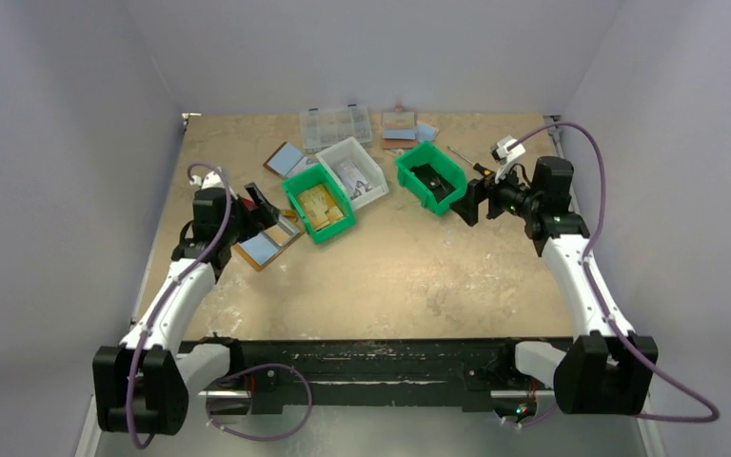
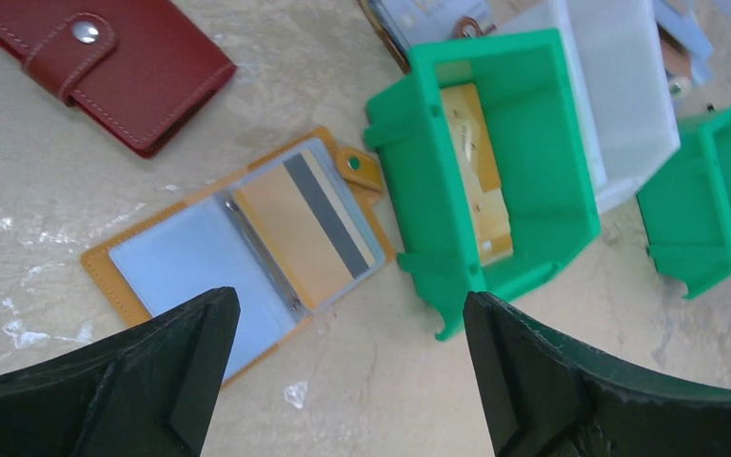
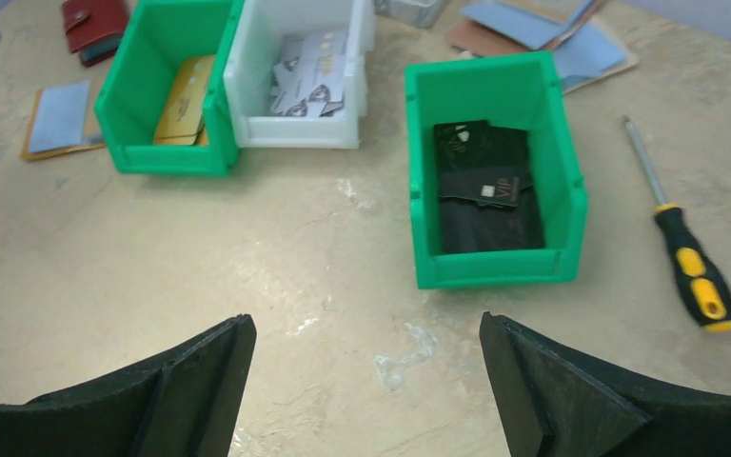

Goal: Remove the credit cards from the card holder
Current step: Pick up the card holder from the center of the board, then place the card holder at the center of the board.

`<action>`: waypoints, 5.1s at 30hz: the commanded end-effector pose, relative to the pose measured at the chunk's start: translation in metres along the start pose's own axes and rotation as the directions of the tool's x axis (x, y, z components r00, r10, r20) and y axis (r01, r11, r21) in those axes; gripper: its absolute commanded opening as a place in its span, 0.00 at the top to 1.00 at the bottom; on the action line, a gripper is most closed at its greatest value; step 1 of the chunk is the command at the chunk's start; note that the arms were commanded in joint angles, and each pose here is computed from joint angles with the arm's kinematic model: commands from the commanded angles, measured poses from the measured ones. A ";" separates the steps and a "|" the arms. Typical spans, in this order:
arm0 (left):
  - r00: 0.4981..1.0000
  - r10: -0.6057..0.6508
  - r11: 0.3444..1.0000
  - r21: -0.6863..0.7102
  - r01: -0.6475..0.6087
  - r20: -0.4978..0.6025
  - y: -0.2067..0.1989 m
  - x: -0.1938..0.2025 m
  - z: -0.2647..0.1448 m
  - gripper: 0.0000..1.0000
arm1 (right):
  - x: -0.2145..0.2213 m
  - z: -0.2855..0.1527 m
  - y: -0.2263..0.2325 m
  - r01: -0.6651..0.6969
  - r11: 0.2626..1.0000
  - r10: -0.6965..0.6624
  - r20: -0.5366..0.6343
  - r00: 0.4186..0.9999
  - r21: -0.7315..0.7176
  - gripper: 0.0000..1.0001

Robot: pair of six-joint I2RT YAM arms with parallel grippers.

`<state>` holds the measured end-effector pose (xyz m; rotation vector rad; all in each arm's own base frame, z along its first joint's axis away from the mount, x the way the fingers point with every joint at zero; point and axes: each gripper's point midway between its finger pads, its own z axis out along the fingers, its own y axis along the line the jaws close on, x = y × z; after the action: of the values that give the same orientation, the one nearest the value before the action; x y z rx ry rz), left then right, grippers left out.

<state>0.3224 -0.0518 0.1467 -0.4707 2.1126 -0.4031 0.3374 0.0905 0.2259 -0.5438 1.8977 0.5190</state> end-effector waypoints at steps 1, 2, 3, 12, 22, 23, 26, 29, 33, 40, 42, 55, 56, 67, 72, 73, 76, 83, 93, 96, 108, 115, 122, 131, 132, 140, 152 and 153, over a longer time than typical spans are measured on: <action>0.989 -0.108 0.993 0.067 0.101 0.099 -0.008 -0.038 0.020 0.04 | -0.014 0.008 0.019 0.078 0.984 -0.069 0.063 0.996 -0.162 0.01; 0.988 -0.121 0.992 0.048 0.117 0.092 -0.002 -0.042 0.026 0.04 | -0.010 0.010 0.020 0.072 0.982 -0.063 0.053 0.997 -0.174 0.01; 0.988 -0.127 0.992 0.037 0.124 0.085 0.000 -0.046 0.031 0.04 | -0.008 0.010 0.021 0.067 0.981 -0.059 0.048 0.997 -0.182 0.01; 0.984 -0.177 0.984 -0.003 0.177 0.013 0.032 -0.054 0.066 0.00 | -0.009 0.003 0.026 0.090 0.979 -0.081 0.060 0.995 -0.181 0.01; 0.989 -0.148 0.979 -0.146 0.145 -0.007 0.094 -0.050 0.087 0.07 | -0.005 0.003 0.027 0.095 0.978 -0.086 0.054 0.995 -0.185 0.01; 0.991 -0.134 0.977 -0.169 0.131 -0.005 0.100 -0.050 0.088 0.08 | -0.004 0.004 0.026 0.093 0.978 -0.085 0.051 0.995 -0.186 0.01; 0.992 -0.126 0.973 -0.197 0.124 0.001 0.108 -0.056 0.097 0.13 | -0.001 0.005 0.026 0.088 0.977 -0.081 0.043 0.996 -0.193 0.01; 0.984 -0.177 0.969 -0.180 0.170 -0.025 0.105 -0.048 0.101 0.20 | 0.001 0.006 0.025 0.086 0.977 -0.081 0.036 0.996 -0.194 0.01; 0.967 -0.253 0.950 -0.189 0.248 -0.003 0.107 -0.040 0.100 0.20 | 0.005 0.008 0.022 0.085 0.980 -0.083 0.022 0.996 -0.181 0.01; 0.955 -0.298 0.933 -0.214 0.290 -0.006 0.115 -0.029 0.109 0.27 | 0.008 0.010 0.020 0.075 0.981 -0.074 0.012 0.997 -0.181 0.01; 0.951 -0.310 0.928 -0.221 0.300 -0.011 0.118 -0.024 0.114 0.29 | 0.008 0.010 0.020 0.076 0.981 -0.075 0.012 0.997 -0.177 0.01; 0.932 -0.362 0.902 -0.241 0.357 0.024 0.130 -0.015 0.126 0.68 | 0.009 0.010 0.018 0.077 0.983 -0.076 0.008 0.997 -0.165 0.01; 0.932 -0.360 0.902 -0.244 0.356 0.030 0.131 -0.016 0.125 0.72 | 0.010 0.010 0.018 0.077 0.983 -0.076 0.008 0.997 -0.165 0.01; 0.960 -0.257 0.940 -0.200 0.276 0.114 0.117 -0.052 0.099 1.00 | 0.010 0.010 0.018 0.075 0.983 -0.075 0.007 0.997 -0.166 0.01; 0.978 -0.167 0.972 -0.147 0.184 0.121 0.098 -0.069 0.076 1.00 | 0.011 0.010 0.018 0.074 0.983 -0.075 0.004 0.997 -0.165 0.01; 0.983 -0.142 0.979 -0.129 0.157 0.121 0.092 -0.072 0.071 1.00 | 0.012 0.010 0.018 0.075 0.984 -0.076 0.003 0.997 -0.164 0.01; 0.988 -0.096 0.993 -0.056 0.103 0.119 0.073 -0.078 0.053 1.00 | 0.012 0.010 0.017 0.076 0.984 -0.076 0.002 0.997 -0.164 0.01; 0.994 -0.061 0.987 0.152 0.048 0.087 0.021 -0.083 0.016 1.00 | 0.015 0.011 0.016 0.080 0.984 -0.082 -0.007 0.997 -0.161 0.01; 0.994 0.093 0.878 0.468 -0.105 0.049 -0.074 -0.062 -0.042 1.00 | 0.027 0.005 0.031 0.145 0.957 -0.155 -0.019 0.988 -0.252 0.01; 0.989 0.145 0.821 0.556 -0.131 0.020 -0.108 -0.039 -0.057 1.00 | 0.029 0.001 0.037 0.173 0.944 -0.182 -0.006 0.983 -0.282 0.01; 0.984 0.160 0.642 0.766 -0.044 -0.078 -0.199 0.079 -0.101 1.00 | 0.053 -0.017 0.077 0.323 0.826 -0.316 0.096 0.944 -0.462 0.01; 0.961 0.248 0.607 0.793 -0.056 -0.122 -0.234 0.164 -0.101 1.00 | 0.070 -0.026 0.092 0.467 0.743 -0.422 0.206 0.883 -0.479 0.01; 0.943 0.302 0.606 0.792 -0.078 -0.138 -0.250 0.227 -0.075 1.00 | 0.074 -0.023 0.088 0.483 0.741 -0.442 0.203 0.874 -0.466 0.01; 0.927 0.334 0.708 0.694 -0.129 -0.168 -0.234 0.270 -0.039 0.87 | 0.076 -0.021 0.087 0.470 0.745 -0.434 0.191 0.881 -0.475 0.01; 0.928 0.339 0.732 0.663 -0.156 -0.155 -0.228 0.266 -0.035 0.75 | 0.076 -0.021 0.087 0.467 0.745 -0.432 0.190 0.882 -0.476 0.01; 0.927 0.376 0.787 0.529 -0.318 -0.002 -0.196 0.209 -0.045 0.30 | 0.070 -0.018 0.094 0.374 0.767 -0.345 0.156 0.925 -0.521 0.01; 0.929 0.369 0.813 0.489 -0.317 -0.011 -0.202 0.195 -0.058 0.14 | 0.099 0.032 0.078 -0.089 0.866 -0.081 -0.314 0.946 -0.492 0.01; 0.920 0.392 0.811 0.476 -0.341 -0.008 -0.205 0.198 -0.058 0.15 | 0.101 0.038 0.076 -0.094 0.892 -0.067 -0.334 0.940 -0.442 0.01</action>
<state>0.2082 -0.3033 0.1215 0.1994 2.0295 -0.7611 0.2769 0.1522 0.1309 -1.0814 1.9447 1.0449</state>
